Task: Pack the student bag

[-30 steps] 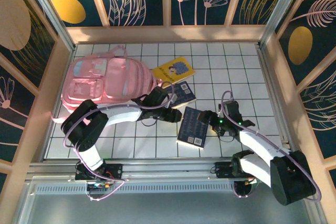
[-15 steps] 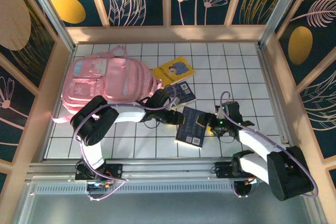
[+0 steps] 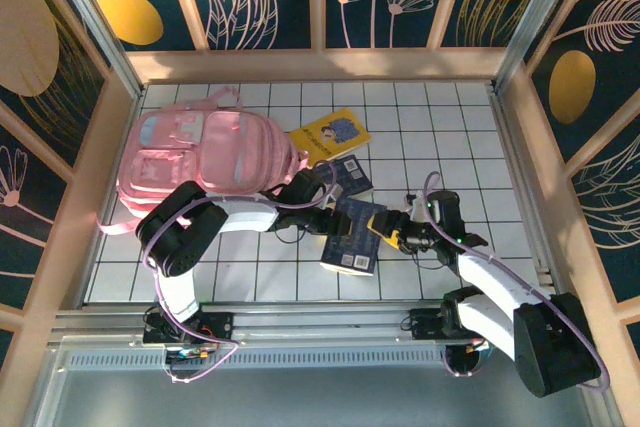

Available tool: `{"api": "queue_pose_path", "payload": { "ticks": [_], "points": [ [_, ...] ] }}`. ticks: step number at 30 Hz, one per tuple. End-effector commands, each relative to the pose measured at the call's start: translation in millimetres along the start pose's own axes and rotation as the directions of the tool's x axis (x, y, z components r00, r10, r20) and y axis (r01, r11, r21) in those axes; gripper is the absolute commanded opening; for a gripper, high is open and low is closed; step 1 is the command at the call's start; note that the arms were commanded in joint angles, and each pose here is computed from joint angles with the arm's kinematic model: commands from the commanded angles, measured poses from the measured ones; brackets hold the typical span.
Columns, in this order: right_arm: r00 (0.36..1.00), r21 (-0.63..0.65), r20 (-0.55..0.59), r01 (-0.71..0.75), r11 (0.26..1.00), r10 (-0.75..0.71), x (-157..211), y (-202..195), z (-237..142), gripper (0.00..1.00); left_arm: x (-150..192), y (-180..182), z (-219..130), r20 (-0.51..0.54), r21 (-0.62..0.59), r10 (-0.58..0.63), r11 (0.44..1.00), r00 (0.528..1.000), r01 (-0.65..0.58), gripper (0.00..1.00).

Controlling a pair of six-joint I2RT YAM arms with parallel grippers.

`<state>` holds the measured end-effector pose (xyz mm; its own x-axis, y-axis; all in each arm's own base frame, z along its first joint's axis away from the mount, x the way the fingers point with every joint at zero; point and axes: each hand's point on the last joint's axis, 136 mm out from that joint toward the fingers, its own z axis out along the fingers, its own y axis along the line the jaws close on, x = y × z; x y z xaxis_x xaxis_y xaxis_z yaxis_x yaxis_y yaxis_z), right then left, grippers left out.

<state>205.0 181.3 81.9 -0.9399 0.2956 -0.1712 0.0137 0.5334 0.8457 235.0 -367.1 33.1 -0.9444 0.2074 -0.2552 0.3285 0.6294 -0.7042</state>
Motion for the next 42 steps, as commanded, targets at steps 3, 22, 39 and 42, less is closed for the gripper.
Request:
{"api": "queue_pose_path", "payload": {
  "ticks": [3, 22, 39, 42],
  "points": [
    [0.998, -0.150, -0.031, 0.047, 0.988, -0.052, 7, 26, -2, 0.72, 8, -3, 5, -0.022, 0.026, 0.017, 1.000, 1.000, -0.017, 0.52],
    [1.000, -0.153, 0.030, -0.002, 0.988, 0.006, -1, 19, 10, 0.71, 13, -5, 10, -0.036, 0.076, -0.006, 0.997, 0.999, 0.009, 0.50],
    [0.996, -0.023, 0.011, -0.083, 0.996, 0.083, 3, -21, 32, 0.60, 18, -2, 11, -0.042, 0.078, -0.017, 0.997, 0.999, 0.020, 0.43],
    [0.997, -0.010, 0.012, -0.075, 0.997, 0.075, 3, -22, 31, 0.43, 17, -1, 9, -0.032, 0.068, -0.013, 0.998, 0.999, 0.015, 0.45]
  ]
}}
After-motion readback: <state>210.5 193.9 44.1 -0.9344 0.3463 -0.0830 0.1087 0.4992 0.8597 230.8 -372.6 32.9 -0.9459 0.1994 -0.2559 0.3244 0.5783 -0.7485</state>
